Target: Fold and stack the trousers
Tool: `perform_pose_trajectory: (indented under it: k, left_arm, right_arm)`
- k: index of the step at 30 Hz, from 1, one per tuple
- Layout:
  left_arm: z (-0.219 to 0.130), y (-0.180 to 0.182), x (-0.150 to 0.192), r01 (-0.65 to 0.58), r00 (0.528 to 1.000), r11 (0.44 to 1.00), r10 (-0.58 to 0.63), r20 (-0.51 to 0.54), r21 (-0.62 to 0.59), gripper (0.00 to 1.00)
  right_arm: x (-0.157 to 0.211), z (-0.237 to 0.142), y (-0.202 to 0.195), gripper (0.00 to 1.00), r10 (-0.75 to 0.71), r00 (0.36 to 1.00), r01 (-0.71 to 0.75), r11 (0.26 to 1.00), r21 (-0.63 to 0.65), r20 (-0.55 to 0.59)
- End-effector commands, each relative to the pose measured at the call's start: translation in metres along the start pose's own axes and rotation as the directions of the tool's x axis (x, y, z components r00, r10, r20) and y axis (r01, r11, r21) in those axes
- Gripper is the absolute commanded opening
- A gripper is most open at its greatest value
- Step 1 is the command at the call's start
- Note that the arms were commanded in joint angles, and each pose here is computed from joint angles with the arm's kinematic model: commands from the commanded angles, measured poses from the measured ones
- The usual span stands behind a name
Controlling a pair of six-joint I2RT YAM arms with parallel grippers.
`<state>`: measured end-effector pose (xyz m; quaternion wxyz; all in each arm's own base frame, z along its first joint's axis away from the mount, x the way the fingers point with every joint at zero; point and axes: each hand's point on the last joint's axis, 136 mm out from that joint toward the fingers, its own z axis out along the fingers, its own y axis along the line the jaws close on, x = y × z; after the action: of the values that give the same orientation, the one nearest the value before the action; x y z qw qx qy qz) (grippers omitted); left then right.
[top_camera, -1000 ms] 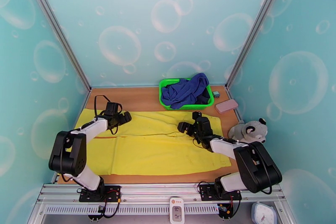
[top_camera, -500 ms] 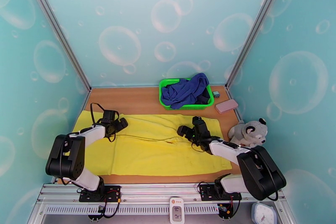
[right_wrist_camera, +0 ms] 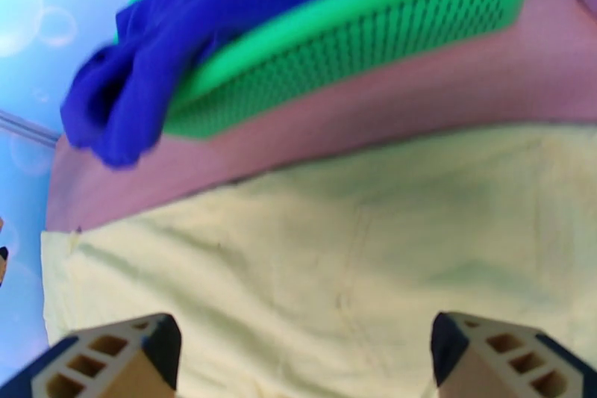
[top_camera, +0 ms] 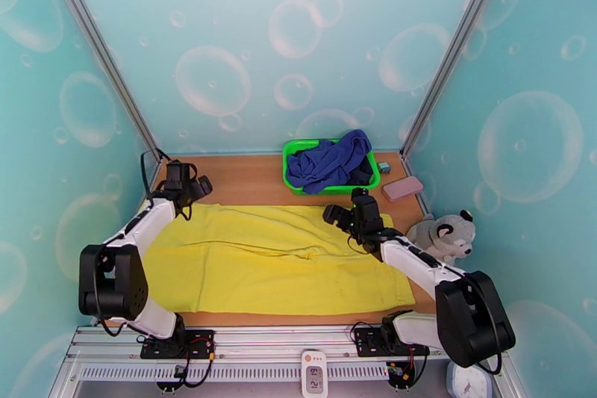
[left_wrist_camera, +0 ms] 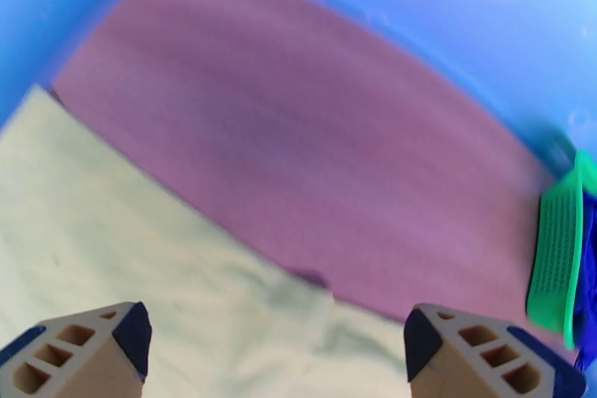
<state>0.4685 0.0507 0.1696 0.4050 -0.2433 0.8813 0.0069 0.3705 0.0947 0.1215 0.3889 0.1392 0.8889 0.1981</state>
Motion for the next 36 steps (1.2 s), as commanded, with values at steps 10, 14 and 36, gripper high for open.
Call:
perform_pose_trajectory:
  k: [10, 14, 36]
  left_arm:
    - [0.096, 0.117, -0.013, 0.023, 0.996, 0.918, -0.055, -0.068, -0.395, 0.78]
    - [0.115, 0.131, -0.025, 0.026, 0.996, 0.889, -0.061, -0.063, -0.457, 0.77]
    - [0.163, 0.173, 0.033, 0.061, 0.958, 0.887, -0.181, -0.222, -0.458, 0.66]
  right_arm:
    - [0.028, -0.013, -0.006, 0.92, -0.021, 0.998, 0.018, 0.998, -0.061, -0.052]
    - [0.031, -0.015, -0.007, 0.93, -0.022, 0.998, 0.019, 0.998, -0.060, -0.059]
    - [0.018, -0.026, -0.026, 0.93, 0.033, 0.998, -0.033, 0.999, -0.004, -0.046]
